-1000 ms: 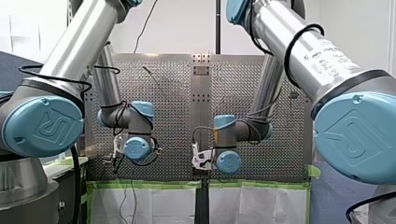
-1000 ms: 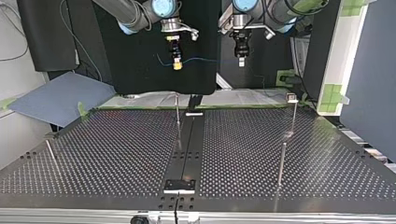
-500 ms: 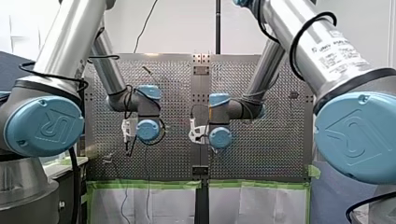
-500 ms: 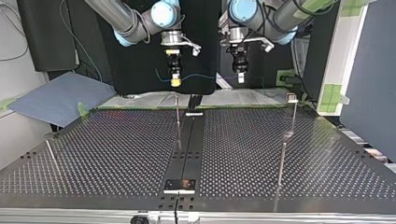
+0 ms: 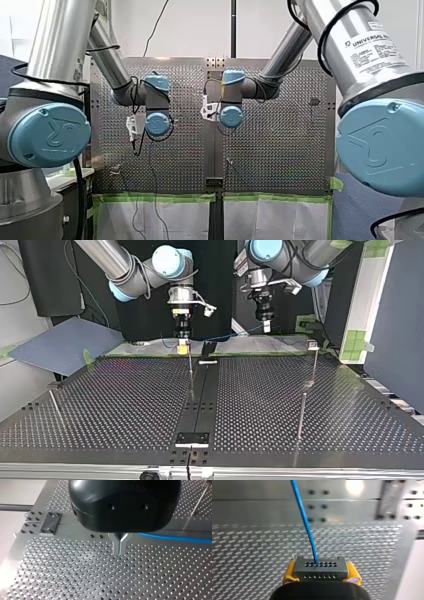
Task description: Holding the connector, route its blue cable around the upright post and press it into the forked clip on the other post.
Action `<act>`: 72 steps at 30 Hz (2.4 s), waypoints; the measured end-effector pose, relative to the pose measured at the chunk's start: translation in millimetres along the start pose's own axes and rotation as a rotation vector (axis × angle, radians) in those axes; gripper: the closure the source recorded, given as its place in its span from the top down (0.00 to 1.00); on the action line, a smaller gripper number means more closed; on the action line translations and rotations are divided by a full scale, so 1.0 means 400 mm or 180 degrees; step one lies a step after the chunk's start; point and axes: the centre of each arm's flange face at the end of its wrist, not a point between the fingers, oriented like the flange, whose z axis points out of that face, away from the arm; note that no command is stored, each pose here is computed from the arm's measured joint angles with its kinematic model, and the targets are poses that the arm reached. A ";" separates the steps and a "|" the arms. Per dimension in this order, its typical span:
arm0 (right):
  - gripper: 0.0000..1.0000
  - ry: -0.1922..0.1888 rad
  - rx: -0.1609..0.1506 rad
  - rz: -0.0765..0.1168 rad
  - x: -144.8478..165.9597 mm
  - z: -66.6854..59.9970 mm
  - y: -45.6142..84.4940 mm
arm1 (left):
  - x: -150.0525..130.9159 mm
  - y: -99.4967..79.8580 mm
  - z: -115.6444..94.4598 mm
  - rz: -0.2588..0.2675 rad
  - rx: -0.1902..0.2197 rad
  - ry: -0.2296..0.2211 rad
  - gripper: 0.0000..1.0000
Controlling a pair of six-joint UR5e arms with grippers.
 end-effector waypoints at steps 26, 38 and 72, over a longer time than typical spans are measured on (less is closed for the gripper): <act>0.00 0.0500 0.0436 0.0238 0.428 0.018 -0.010 | -0.343 -0.018 0.092 -0.0706 -0.0185 -0.0473 0.00; 0.00 0.0495 0.0597 0.0225 0.470 0.031 -0.008 | -0.561 0.000 0.115 -0.0930 -0.0309 -0.0790 0.00; 0.00 0.0456 0.0736 0.0214 0.445 0.233 -0.041 | -0.726 0.132 0.408 -0.0812 -0.0311 -0.0748 0.00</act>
